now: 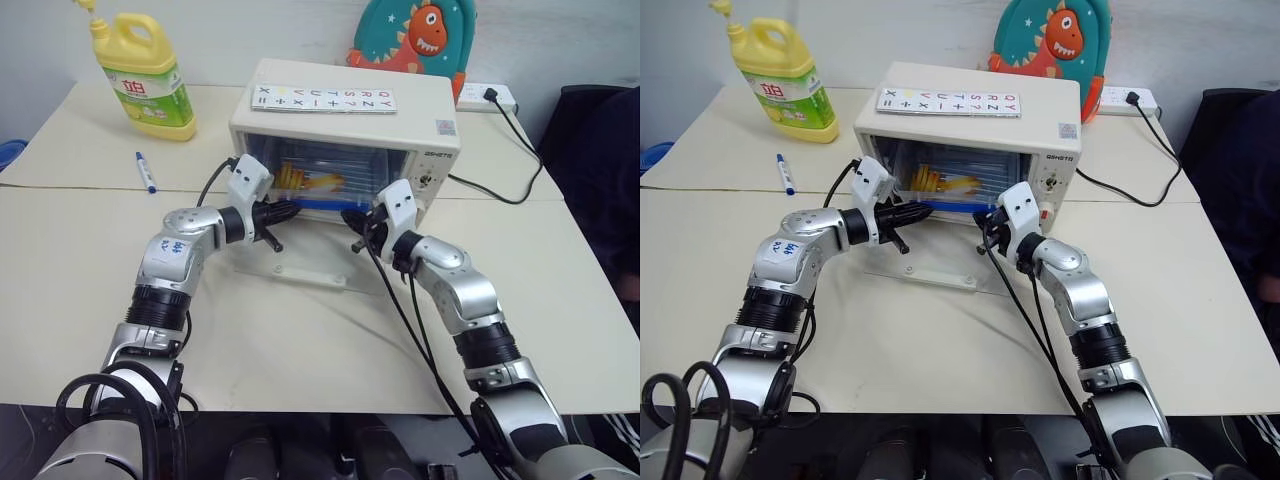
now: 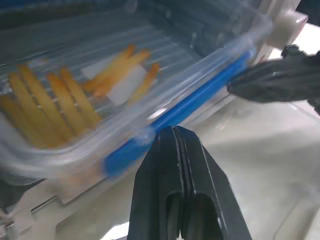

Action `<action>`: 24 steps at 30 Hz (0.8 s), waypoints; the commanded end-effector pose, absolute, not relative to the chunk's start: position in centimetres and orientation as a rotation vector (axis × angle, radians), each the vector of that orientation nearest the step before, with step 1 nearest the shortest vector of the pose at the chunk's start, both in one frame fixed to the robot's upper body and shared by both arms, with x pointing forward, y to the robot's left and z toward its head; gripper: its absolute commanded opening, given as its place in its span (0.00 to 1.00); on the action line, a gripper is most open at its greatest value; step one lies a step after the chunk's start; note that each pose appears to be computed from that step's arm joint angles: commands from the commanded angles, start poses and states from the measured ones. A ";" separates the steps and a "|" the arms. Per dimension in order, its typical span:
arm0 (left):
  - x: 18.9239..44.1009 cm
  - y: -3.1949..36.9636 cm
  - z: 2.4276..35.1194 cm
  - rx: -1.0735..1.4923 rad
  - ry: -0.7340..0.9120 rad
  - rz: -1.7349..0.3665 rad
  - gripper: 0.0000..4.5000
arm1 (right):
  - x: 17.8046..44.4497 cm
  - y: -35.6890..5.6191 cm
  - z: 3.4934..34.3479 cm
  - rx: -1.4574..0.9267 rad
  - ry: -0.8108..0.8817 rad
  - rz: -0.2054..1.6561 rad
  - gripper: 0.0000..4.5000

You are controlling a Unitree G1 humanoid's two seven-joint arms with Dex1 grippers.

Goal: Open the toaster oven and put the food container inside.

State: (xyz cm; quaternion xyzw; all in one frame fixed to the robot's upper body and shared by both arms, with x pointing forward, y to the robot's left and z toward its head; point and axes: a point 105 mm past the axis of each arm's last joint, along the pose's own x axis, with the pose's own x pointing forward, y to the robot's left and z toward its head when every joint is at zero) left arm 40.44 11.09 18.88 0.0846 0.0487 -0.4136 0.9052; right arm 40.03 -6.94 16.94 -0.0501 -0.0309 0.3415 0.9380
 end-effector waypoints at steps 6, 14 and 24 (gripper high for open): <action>41.1 12.4 21.0 0.181 0.021 -0.790 0.00 | 39.4 -7.5 20.0 -0.090 -0.172 0.706 0.01; 37.0 13.9 22.5 0.138 0.012 -0.916 0.38 | 33.0 -9.7 19.0 -0.086 -0.078 0.905 0.00; 24.9 17.4 27.4 0.310 0.107 -1.276 1.00 | 30.1 -15.9 15.0 -0.096 0.109 0.726 0.00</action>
